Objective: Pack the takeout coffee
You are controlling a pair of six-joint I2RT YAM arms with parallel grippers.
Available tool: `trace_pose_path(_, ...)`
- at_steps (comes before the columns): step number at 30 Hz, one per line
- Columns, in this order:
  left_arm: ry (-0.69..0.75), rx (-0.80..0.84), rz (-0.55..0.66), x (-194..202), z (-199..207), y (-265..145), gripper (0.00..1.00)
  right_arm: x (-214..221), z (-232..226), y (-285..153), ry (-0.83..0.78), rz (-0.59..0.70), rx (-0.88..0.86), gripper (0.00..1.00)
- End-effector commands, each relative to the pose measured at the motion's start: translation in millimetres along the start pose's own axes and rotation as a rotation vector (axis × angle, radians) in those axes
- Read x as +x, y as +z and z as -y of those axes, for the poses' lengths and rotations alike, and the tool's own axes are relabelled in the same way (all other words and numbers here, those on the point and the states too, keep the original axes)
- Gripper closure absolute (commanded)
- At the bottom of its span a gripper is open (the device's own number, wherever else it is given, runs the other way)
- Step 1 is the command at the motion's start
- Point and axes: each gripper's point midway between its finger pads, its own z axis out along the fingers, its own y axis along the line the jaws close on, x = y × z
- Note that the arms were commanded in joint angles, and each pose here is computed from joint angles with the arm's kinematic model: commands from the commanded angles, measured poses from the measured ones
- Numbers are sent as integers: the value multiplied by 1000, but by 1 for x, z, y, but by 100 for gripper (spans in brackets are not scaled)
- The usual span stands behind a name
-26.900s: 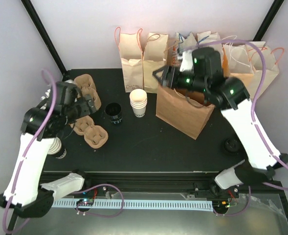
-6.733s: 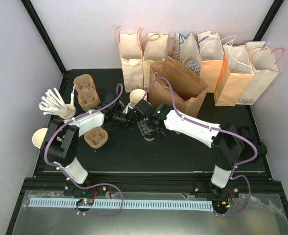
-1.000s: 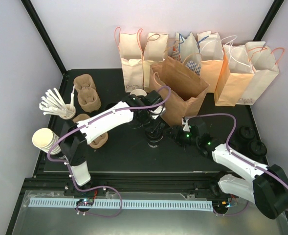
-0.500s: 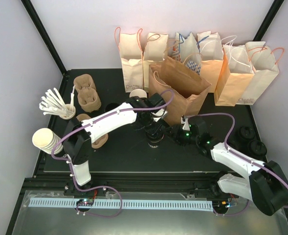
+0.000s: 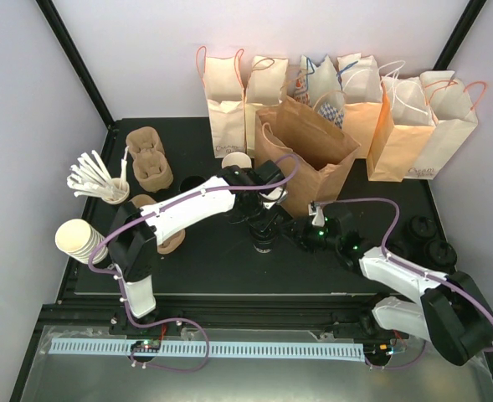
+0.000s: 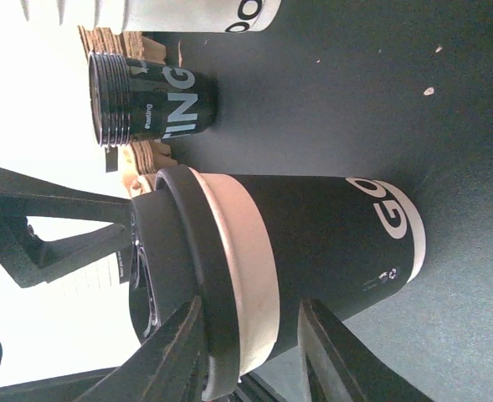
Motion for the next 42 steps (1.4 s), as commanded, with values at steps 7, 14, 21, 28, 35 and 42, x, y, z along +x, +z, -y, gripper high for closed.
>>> trace_pose_path(7,26,-10,-63,8,3,16,33,3,-5,5,57,-27,-79,73)
trace_pose_path(14,38,9,-92,13,6,23,33,9,12,8,99,-52,-17,74)
trace_pose_path(21,41,8,-123,20,5,31,34,19,41,7,134,-65,70,74)
trace_pose_path(28,40,17,-160,27,5,41,34,32,69,9,184,-109,152,74)
trace_pose_path(35,42,16,-191,34,3,51,34,43,86,7,218,-133,196,74)
trace_pose_path(42,57,28,-206,39,4,54,34,41,67,-3,151,-119,187,75)
